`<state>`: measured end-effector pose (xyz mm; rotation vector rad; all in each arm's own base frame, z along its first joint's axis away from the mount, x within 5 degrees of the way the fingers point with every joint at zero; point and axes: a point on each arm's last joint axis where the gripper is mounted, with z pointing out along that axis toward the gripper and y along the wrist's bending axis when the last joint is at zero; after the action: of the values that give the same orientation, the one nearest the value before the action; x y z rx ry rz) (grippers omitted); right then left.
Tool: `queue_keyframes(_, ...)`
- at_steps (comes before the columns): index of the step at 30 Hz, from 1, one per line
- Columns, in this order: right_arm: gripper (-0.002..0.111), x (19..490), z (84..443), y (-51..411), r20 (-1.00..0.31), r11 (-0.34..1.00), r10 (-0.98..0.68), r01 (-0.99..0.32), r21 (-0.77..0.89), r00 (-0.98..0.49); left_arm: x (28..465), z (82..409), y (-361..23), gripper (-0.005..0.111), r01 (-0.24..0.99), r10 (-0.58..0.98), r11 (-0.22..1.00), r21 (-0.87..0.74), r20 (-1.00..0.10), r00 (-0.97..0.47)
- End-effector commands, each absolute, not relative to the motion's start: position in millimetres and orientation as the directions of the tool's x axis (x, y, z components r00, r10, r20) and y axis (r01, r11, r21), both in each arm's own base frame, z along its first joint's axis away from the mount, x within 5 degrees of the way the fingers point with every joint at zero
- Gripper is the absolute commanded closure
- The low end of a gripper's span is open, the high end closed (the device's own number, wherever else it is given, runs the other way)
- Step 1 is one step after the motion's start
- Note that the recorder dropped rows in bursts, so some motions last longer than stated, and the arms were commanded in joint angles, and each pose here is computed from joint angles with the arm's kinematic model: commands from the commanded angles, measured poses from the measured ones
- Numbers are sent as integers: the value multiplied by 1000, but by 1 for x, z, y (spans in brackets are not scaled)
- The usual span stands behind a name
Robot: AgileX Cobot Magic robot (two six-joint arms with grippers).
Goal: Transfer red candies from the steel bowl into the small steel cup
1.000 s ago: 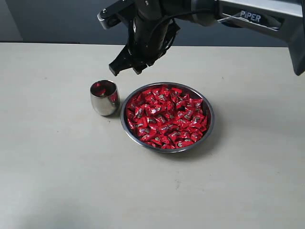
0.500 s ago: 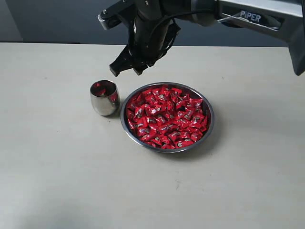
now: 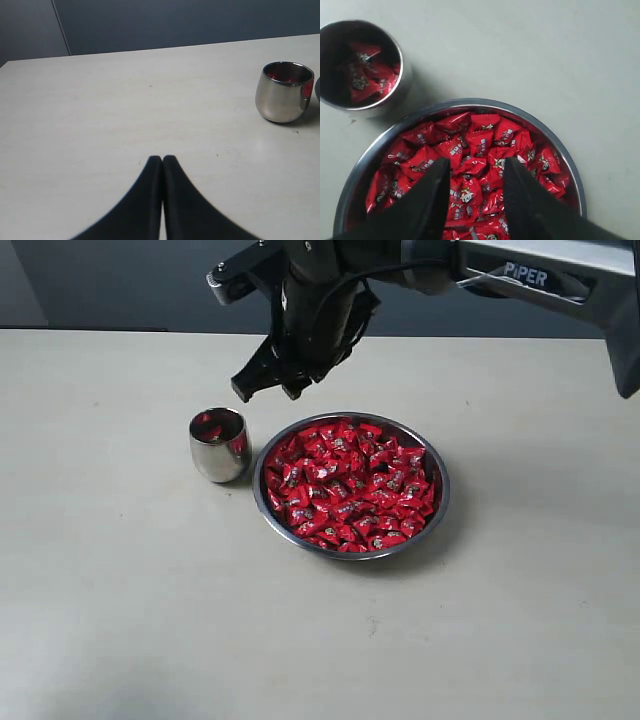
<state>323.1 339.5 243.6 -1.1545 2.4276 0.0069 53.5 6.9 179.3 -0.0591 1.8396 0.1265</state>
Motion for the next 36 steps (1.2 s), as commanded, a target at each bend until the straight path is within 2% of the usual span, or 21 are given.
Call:
queue_keyframes(1,73,322,249,335,-388,657,-732,-732,-184,-560,53,183,7,106,-103,28,993,55,-968,-250)
queue_keyframes(5,73,308,253,315,-328,646,-755,-731,-219,-568,53,183,7,106,-103,28,993,55,-968,-250)
queue_keyframes(7,73,297,263,296,-338,640,-761,-726,-250,-554,53,183,7,106,-103,28,993,55,-968,-250)
queue_keyframes(12,73,288,264,260,-347,699,-702,-693,-173,-622,53,183,7,106,-103,28,993,55,-968,-250)
queue_keyframes(17,73,290,250,238,-308,726,-673,-680,-103,-672,53,183,7,106,-103,28,993,55,-967,-252)
queue_keyframes(26,73,309,206,252,-364,746,-614,-666,22,-700,53,183,7,106,-103,28,993,55,-967,-252)
queue_keyframes(36,73,323,162,267,-234,723,-662,-689,51,-712,53,183,7,106,-103,28,993,55,-967,-252)
